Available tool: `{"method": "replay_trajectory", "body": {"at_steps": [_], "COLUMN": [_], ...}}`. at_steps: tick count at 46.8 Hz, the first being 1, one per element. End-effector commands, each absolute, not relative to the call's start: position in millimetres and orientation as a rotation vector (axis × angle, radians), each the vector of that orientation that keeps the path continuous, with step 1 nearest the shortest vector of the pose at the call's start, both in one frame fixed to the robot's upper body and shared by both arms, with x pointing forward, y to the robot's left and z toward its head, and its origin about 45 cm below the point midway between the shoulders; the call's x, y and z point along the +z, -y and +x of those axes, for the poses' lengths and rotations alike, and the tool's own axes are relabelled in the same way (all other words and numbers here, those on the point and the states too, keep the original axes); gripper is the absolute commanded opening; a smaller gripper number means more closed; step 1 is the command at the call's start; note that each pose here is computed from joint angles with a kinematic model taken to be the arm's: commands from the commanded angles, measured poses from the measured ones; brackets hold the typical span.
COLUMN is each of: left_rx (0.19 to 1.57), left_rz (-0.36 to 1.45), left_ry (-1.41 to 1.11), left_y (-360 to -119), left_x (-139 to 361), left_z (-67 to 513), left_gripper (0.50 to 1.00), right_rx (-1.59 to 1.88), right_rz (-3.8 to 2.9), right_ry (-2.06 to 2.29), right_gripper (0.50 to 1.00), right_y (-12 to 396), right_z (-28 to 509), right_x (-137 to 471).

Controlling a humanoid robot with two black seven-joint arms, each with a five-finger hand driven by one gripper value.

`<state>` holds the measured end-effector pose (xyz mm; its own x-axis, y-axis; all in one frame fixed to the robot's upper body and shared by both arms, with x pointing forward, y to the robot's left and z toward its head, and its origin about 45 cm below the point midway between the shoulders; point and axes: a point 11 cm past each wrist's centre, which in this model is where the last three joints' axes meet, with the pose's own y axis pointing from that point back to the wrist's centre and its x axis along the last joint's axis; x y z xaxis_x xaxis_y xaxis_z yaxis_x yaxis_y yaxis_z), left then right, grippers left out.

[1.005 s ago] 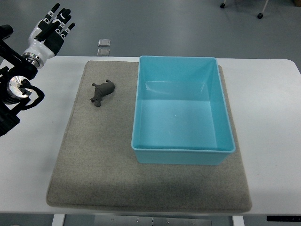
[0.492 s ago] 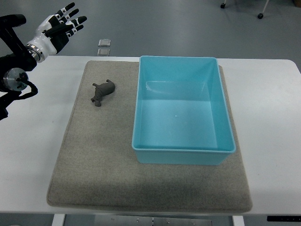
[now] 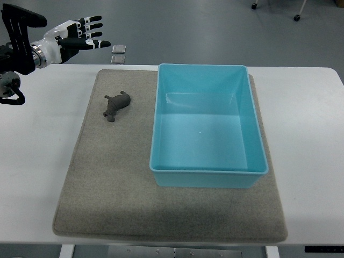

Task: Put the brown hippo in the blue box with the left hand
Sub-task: 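Move the open left hand over the brown hippo, then lower the left hand and close fingers around the brown hippo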

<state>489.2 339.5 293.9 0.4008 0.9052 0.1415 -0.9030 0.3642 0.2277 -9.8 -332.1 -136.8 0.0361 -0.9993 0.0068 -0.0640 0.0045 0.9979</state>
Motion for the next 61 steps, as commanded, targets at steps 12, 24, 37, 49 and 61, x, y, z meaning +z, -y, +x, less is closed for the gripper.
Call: {"method": "replay_trajectory", "body": {"at_steps": [12, 24, 37, 49, 61], "left_rx": [1.054, 1.008, 1.001, 0.998, 0.97], "left_rz": [0.549, 0.691, 0.815, 0.879, 0.86], "left_ry": [0.131, 0.309, 0.307, 0.337, 0.33], "left_y": [-335, -321, -330, -331, -320], "left_x": [276, 258, 246, 243, 244], "left_z": [476, 453, 446, 446, 445], "left_gripper": [0.975, 0.984, 0.984, 0.979, 0.979], "right_rx": [-1.147, -1.148, -1.148, -1.148, -1.147], "right_rz": [1.269, 1.269, 1.269, 1.269, 1.269], "right_ry": [1.231, 1.232, 1.232, 1.232, 1.231], "right_gripper": [0.936, 0.936, 0.936, 0.936, 0.936], "right_y": [332, 332, 332, 332, 332], "right_z": [-10, -10, -10, -10, -10], "right_x": [-137, -137, -137, -137, -137]}}
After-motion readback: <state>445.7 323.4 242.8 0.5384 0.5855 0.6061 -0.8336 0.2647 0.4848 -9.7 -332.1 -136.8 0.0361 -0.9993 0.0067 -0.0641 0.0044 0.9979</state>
